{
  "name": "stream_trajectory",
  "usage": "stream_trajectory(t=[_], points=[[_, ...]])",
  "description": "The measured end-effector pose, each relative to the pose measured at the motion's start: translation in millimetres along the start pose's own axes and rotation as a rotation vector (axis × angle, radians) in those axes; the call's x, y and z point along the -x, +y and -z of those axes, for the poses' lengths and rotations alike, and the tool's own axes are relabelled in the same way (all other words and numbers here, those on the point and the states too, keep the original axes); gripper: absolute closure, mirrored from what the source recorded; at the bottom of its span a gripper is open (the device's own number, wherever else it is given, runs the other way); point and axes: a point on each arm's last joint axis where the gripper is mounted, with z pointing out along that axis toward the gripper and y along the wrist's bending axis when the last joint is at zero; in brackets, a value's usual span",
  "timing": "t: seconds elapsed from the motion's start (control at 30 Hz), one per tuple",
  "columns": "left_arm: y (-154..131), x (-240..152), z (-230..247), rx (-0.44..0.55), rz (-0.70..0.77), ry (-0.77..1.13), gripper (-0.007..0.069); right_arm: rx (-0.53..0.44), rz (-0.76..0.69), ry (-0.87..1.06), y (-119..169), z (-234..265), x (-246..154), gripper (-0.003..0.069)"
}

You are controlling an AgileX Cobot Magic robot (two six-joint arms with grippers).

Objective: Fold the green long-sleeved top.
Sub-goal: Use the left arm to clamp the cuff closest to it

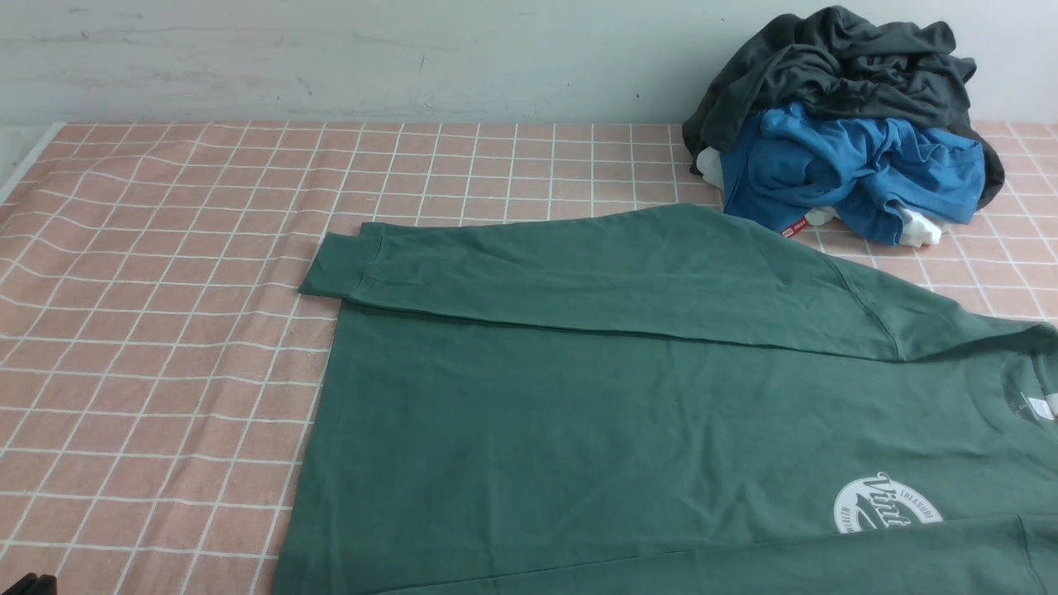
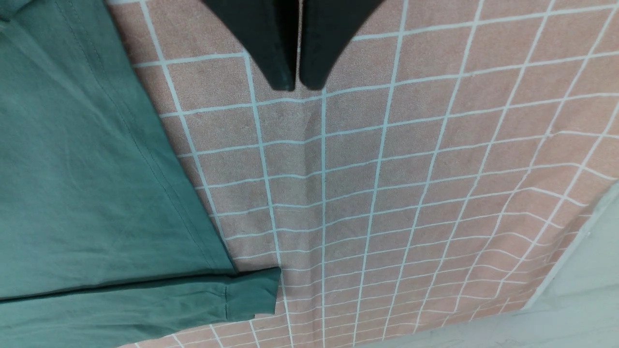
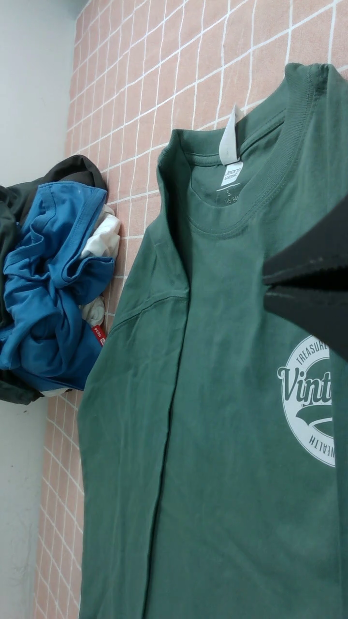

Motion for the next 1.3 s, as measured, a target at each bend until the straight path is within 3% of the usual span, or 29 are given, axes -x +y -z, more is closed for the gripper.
stream_trajectory(t=[0.57, 0.7, 0.93, 1.03, 1.1, 1.2, 1.3], points=[[0.4, 1.8, -0.8, 0.008, -0.002, -0.039, 0.0628, 0.001, 0.007, -0.047, 0.1, -0.1, 3.8, 0.0671], [2.1, 11.0, -0.1, 0.027, -0.001, -0.148, 0.0628, 0.009, 0.007, -0.193, 0.9, 1.4, 16.5, 0.0671], [8.2, 45.4, 12.9, 0.098, 0.004, -0.554, 0.0628, 0.079, -0.088, -0.757, 3.7, 24.8, 61.7, 0.0671], [10.0, 55.2, 20.1, 0.102, 0.059, -0.69, 0.0628, 0.125, -0.16, -0.865, 4.1, 32.2, 68.6, 0.0671], [11.9, 64.8, 29.0, 0.065, 0.194, -0.83, 0.0628, 0.168, -0.238, -0.897, 4.1, 34.4, 71.2, 0.0671], [14.8, 93.5, 41.6, -0.007, 0.316, -0.857, 0.0628, 0.188, -0.26, -0.854, 5.0, 32.8, 84.9, 0.0671], [19.3, 130.3, 45.3, -0.021, 0.327, -0.741, 0.0628, 0.183, -0.195, -0.798, 6.7, 33.5, 117.7, 0.0671]])
